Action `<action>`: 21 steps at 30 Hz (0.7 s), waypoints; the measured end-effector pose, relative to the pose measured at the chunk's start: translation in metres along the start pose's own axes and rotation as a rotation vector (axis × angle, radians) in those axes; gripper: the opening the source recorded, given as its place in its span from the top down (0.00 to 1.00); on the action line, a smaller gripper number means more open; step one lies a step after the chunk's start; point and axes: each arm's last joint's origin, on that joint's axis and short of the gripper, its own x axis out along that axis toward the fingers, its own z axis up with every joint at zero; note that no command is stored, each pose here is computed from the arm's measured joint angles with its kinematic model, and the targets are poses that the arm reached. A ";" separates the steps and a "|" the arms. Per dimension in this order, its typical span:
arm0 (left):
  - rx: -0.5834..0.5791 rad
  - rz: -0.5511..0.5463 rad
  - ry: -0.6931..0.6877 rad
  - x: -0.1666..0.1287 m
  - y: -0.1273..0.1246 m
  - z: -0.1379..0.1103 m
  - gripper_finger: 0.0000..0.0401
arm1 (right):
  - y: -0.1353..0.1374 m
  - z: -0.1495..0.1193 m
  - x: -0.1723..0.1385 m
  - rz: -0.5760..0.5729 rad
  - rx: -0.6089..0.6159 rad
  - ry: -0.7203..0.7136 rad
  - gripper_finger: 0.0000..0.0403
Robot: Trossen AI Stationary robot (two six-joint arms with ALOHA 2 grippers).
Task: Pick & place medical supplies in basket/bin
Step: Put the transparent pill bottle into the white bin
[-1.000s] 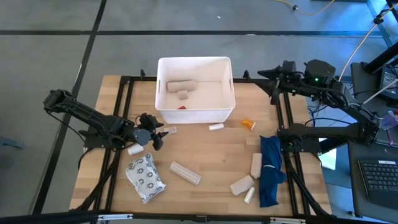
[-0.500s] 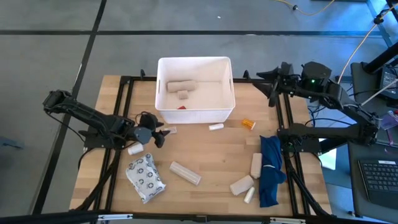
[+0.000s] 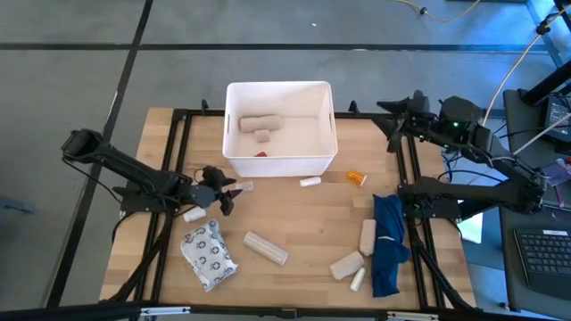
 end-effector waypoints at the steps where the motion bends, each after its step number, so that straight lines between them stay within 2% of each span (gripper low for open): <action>1: -0.007 -0.007 -0.019 0.002 0.003 -0.004 0.49 | -0.001 0.000 -0.002 -0.022 0.000 -0.007 0.40; 6: -0.012 -0.025 -0.046 0.008 0.019 -0.023 0.51 | -0.005 0.002 -0.012 -0.113 0.009 -0.039 0.40; 11: 0.055 -0.018 -0.054 0.009 0.029 -0.035 0.52 | -0.007 0.003 -0.017 -0.172 0.018 -0.060 0.40; 14: 0.077 -0.038 -0.099 0.010 0.030 -0.033 0.52 | -0.008 0.004 -0.018 -0.220 0.021 -0.072 0.40; 21: 0.232 -0.050 -0.127 0.014 0.032 -0.025 0.52 | -0.010 0.004 -0.019 -0.281 0.051 -0.077 0.40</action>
